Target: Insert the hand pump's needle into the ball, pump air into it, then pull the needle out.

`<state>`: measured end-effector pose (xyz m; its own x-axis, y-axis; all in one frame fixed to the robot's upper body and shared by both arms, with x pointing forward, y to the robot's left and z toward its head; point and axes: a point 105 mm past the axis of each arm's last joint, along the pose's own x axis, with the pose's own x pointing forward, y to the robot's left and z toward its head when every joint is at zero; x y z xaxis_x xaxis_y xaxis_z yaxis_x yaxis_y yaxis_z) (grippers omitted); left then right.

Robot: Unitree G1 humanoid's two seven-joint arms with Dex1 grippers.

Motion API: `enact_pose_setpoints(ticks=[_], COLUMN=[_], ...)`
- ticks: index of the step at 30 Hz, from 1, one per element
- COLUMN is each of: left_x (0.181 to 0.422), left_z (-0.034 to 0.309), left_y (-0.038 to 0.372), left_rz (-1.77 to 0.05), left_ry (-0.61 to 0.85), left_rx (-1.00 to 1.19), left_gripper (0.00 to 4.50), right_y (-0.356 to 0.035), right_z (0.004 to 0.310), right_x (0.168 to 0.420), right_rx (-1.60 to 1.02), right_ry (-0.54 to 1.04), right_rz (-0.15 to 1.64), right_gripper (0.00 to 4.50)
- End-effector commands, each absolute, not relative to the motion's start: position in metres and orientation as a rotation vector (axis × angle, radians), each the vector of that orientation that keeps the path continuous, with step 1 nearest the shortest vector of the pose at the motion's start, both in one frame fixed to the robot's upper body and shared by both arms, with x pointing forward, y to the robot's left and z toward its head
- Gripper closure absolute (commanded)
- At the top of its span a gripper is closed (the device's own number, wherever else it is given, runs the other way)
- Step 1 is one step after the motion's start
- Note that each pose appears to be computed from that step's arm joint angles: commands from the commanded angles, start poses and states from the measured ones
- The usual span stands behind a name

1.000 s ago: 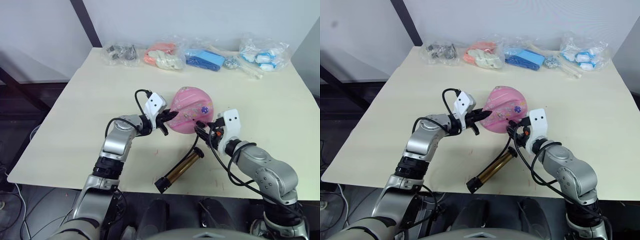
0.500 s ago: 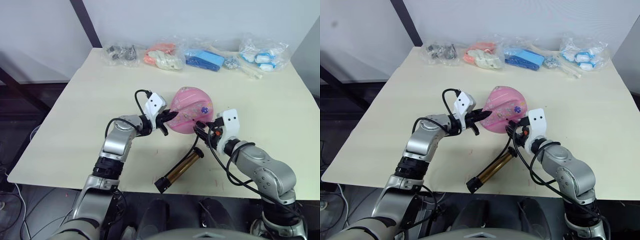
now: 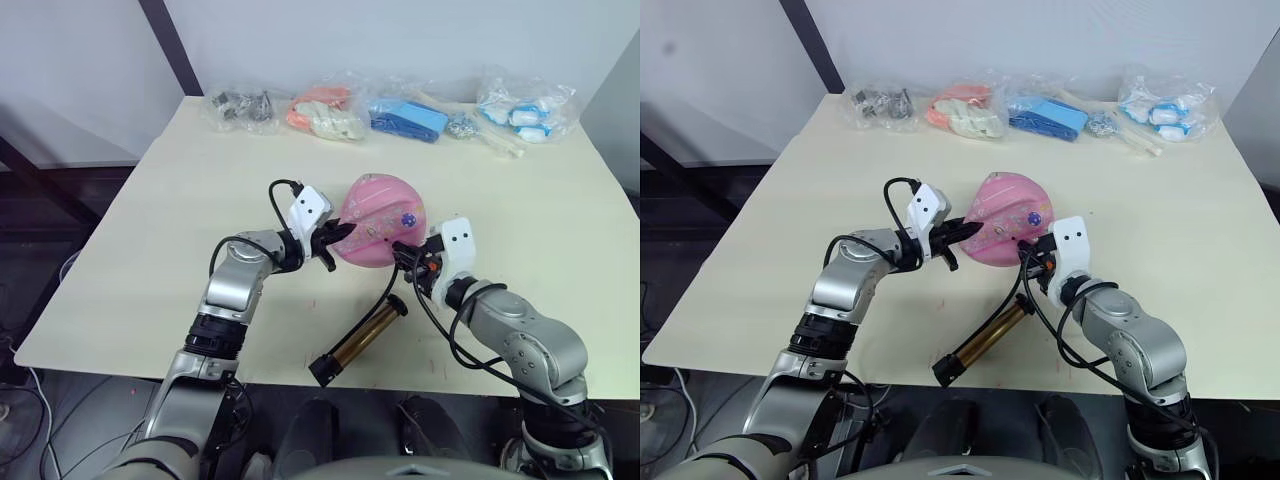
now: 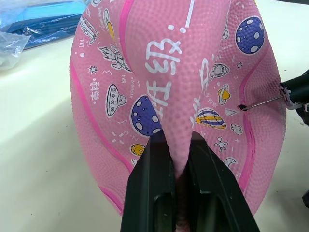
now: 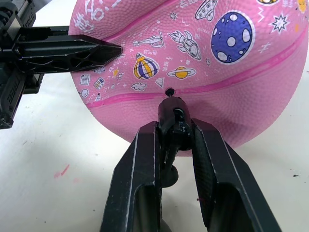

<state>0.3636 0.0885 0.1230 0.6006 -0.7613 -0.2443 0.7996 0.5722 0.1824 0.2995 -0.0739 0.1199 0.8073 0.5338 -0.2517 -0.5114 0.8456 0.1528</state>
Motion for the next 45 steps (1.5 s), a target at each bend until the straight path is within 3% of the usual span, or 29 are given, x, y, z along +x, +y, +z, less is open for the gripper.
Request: enact_pose_setpoints(ticks=[1,24,45], left_x=[0.351,0.342,0.334], left_z=[0.088,0.087,0.084], left_y=[0.080,0.070,0.057], left_rz=[-0.981,-1.030,-1.043], left_ry=[0.283,0.293,0.341], left_rx=[0.282,0.219,0.137], left_gripper=[4.50,4.50,4.50], right_y=[-0.069,-0.059,-0.042], right_z=[0.135,0.143,0.133], right_x=[0.302,0.305,0.317], right_rx=[-0.051,-0.663,-0.889], right_ry=[0.270,0.423,0.485], right_rz=[0.605,0.771,0.882], right_gripper=[4.16,4.16,4.16])
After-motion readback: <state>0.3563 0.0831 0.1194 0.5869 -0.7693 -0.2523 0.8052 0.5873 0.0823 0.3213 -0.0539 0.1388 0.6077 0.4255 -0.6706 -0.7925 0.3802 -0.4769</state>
